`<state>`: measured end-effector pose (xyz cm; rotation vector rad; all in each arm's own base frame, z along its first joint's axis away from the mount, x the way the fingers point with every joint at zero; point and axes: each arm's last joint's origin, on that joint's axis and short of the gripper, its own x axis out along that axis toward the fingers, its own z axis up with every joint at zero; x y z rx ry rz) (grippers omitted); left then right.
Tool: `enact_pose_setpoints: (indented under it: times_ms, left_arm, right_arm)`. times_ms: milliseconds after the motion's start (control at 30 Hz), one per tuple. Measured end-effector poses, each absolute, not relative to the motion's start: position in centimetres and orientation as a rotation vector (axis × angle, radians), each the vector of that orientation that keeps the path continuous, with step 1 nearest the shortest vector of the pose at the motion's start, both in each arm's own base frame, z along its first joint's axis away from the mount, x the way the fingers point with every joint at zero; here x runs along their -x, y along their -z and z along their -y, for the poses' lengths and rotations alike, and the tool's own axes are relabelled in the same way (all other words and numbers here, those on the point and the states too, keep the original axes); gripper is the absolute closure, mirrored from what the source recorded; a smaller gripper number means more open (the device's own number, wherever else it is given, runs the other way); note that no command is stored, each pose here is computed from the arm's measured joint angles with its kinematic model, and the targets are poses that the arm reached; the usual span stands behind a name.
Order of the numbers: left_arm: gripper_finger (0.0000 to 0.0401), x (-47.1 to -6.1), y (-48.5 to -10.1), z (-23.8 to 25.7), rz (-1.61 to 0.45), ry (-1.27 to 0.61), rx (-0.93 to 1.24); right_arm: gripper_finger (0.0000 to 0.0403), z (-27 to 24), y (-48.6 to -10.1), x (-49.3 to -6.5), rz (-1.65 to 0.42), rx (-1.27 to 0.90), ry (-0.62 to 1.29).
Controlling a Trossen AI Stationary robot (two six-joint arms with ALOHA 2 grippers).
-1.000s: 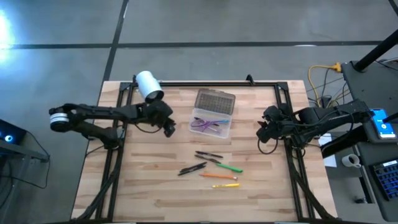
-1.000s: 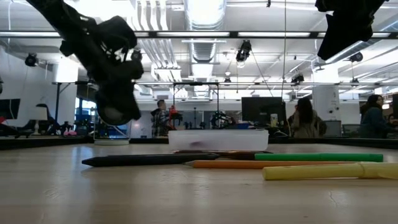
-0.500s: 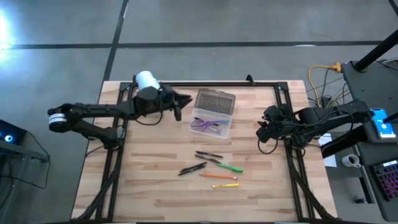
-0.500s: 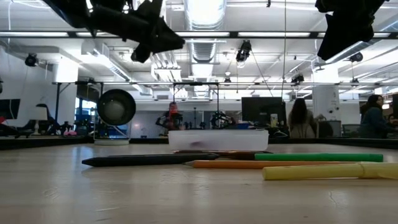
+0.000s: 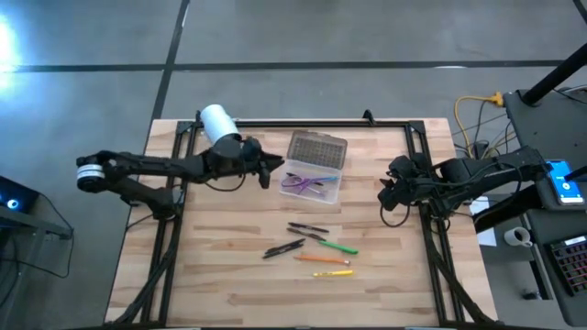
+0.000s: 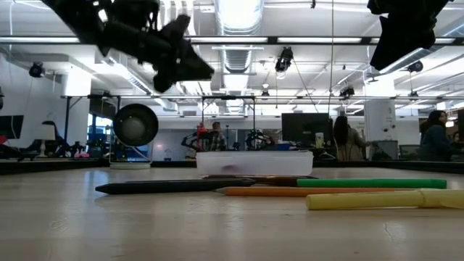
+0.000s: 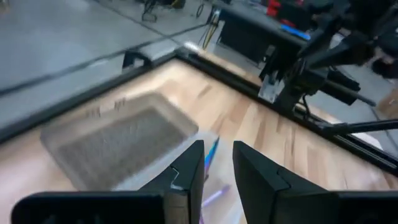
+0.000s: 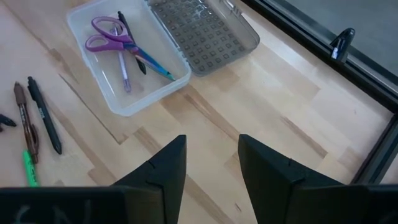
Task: Pick & place school supplies into a supply box
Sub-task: Put the purple scissors into the supply box
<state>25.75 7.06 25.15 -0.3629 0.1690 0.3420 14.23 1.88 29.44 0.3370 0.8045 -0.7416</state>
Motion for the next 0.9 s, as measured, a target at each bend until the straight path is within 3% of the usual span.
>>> enact_pose_setpoints:
  times_ms: [233, 500, 900]
  left_arm:
    - [0.0332, -27.3, -27.2, -7.7, -0.467, -0.352, 0.23]
    - [0.0332, -33.7, -25.4, -9.7, -0.743, -0.32, 0.125]
    - [0.0332, -42.2, -24.6, -10.9, -0.736, -0.152, 0.104]
  right_arm:
    - [0.0266, -2.0, -29.3, -14.4, -0.819, -0.34, 0.736]
    - [0.0266, -2.1, -28.8, -15.1, -0.844, -0.335, 0.756]
    - [0.0266, -2.4, -28.3, -15.7, -0.885, -0.381, 0.758]
